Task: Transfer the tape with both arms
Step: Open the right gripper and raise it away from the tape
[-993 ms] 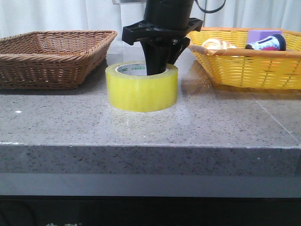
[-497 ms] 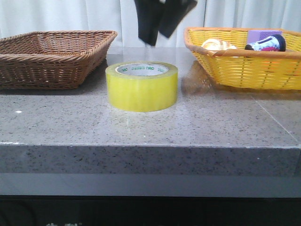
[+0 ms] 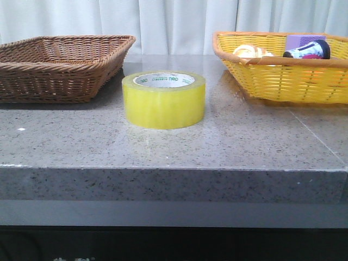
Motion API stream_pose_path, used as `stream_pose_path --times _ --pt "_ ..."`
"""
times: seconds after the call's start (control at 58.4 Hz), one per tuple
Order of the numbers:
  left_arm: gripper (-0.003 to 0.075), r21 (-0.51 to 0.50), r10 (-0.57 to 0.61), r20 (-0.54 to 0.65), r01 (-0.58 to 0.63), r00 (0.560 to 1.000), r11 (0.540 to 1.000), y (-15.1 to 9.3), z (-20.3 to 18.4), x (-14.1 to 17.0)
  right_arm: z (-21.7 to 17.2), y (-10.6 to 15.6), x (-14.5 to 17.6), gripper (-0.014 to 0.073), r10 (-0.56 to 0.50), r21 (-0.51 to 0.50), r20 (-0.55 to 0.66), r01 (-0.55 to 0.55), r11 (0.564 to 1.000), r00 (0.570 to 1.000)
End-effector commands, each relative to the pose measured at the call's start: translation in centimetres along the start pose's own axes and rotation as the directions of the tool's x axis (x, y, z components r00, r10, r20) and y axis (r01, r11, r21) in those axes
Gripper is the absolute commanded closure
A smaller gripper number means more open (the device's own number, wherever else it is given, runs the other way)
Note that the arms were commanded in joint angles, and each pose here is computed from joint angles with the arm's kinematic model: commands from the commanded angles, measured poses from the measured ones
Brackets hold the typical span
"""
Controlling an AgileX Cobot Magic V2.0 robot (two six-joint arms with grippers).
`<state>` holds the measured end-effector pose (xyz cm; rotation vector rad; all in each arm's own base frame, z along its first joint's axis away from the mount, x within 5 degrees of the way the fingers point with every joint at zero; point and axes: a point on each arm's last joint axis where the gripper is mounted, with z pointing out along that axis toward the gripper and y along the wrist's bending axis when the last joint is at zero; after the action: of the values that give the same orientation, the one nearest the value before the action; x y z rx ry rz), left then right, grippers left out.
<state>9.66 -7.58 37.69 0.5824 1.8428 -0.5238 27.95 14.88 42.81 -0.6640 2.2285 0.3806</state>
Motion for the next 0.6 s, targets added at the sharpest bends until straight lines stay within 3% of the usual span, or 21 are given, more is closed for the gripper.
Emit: stream_pose_path --times 0.0,0.291,0.445,0.582 --pt "0.0241 0.011 -0.012 0.11 0.01 0.994 1.0 -0.2 -0.5 -1.7 -4.5 0.6 0.6 0.018 0.0 0.019 0.209 -0.004 1.0 0.978" --pt "0.0241 0.011 -0.012 0.11 0.01 0.994 1.0 -0.2 -0.5 -1.7 -9.9 1.7 8.2 0.018 -0.006 0.058 0.408 -0.019 0.998 0.913" --pt "0.0241 0.011 -0.012 0.11 0.01 0.994 1.0 -0.2 -0.5 -1.7 -11.4 2.1 12.6 0.018 -0.018 0.073 0.44 -0.015 0.997 0.898" --pt "0.0241 0.011 -0.012 0.11 0.01 0.994 1.0 -0.2 -0.5 -1.7 -11.9 2.3 14.4 0.018 -0.021 0.074 0.453 -0.015 0.997 0.892"
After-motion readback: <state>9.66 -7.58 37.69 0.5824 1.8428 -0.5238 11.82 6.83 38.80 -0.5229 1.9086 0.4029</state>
